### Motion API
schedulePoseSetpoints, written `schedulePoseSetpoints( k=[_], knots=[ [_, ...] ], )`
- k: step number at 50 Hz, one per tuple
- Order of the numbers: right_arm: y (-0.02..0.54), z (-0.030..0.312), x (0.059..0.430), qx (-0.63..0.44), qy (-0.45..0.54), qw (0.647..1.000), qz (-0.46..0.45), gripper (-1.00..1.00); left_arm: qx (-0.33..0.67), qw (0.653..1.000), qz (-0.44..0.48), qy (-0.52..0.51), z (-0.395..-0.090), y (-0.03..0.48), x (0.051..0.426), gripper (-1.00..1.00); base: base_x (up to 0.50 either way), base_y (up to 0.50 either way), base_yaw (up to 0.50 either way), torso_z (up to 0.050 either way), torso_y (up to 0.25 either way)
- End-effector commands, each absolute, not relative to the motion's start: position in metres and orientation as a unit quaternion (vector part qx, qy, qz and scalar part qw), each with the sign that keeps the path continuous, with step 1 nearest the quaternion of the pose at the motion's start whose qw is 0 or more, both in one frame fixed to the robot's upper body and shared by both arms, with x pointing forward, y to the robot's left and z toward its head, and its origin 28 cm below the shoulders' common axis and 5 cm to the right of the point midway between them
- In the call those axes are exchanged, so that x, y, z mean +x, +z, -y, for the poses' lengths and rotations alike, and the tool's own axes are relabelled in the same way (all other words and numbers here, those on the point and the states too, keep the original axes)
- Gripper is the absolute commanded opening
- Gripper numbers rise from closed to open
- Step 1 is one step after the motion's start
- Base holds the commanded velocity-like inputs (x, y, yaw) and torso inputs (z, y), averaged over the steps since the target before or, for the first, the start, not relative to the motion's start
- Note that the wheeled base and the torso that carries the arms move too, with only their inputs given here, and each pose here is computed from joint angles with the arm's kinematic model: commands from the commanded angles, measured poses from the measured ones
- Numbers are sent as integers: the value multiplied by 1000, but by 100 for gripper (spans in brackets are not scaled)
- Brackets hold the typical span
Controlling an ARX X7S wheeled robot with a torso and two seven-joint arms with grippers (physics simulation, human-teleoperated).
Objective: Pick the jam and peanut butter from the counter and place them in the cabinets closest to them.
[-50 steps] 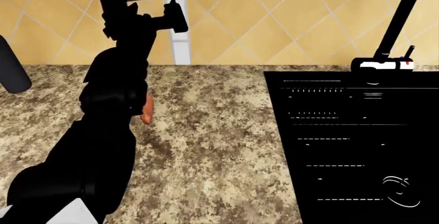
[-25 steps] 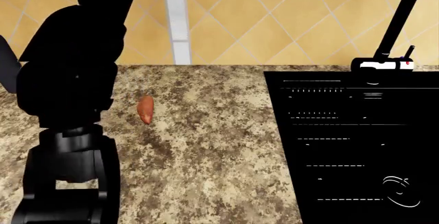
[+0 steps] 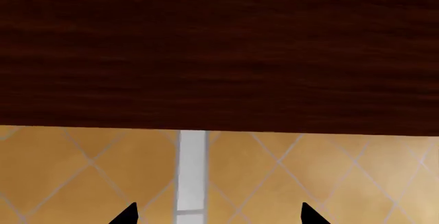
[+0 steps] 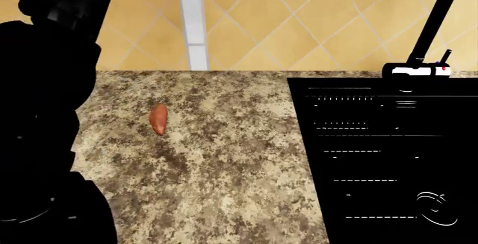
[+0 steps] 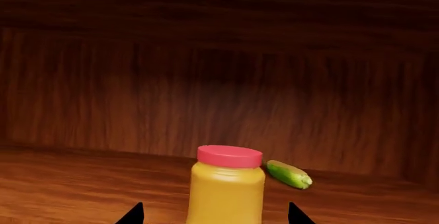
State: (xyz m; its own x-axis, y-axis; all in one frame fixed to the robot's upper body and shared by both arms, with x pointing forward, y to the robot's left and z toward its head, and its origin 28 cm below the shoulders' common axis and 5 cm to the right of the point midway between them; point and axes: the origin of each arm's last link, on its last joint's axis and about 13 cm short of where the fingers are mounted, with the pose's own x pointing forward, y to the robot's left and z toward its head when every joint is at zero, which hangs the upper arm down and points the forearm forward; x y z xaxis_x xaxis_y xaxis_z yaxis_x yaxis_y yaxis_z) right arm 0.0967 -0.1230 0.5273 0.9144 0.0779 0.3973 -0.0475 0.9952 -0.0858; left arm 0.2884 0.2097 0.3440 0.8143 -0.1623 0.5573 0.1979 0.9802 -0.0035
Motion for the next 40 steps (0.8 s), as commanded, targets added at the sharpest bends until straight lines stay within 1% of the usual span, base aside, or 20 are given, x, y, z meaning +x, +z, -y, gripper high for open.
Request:
schedulePoseSetpoints(
  k=[1, 10, 17, 27, 36, 40],
  knots=[
    [514, 127, 77, -29, 54, 970, 236, 100, -24, 944, 322, -75, -215, 342, 256, 100, 0, 0, 0, 0, 0],
    [503, 133, 63, -25, 66, 962, 263, 100, -34, 925, 375, -60, -221, 349, 217, 100, 0, 0, 0, 0, 0],
    [497, 137, 55, -23, 71, 958, 277, 100, -36, 915, 397, -61, -222, 352, 195, 100, 0, 0, 0, 0, 0],
    [490, 144, 45, -18, 62, 945, 322, 100, -37, 910, 409, -60, -223, 354, 183, 100, 0, 0, 0, 0, 0],
    [478, 150, 31, -16, 50, 916, 399, 100, -38, 906, 419, -52, -225, 356, 175, 100, 0, 0, 0, 0, 0],
    [473, 151, 26, -18, 57, 908, 414, 100, -38, 905, 422, -49, -226, 356, 173, 100, 0, 0, 0, 0, 0]
  ],
)
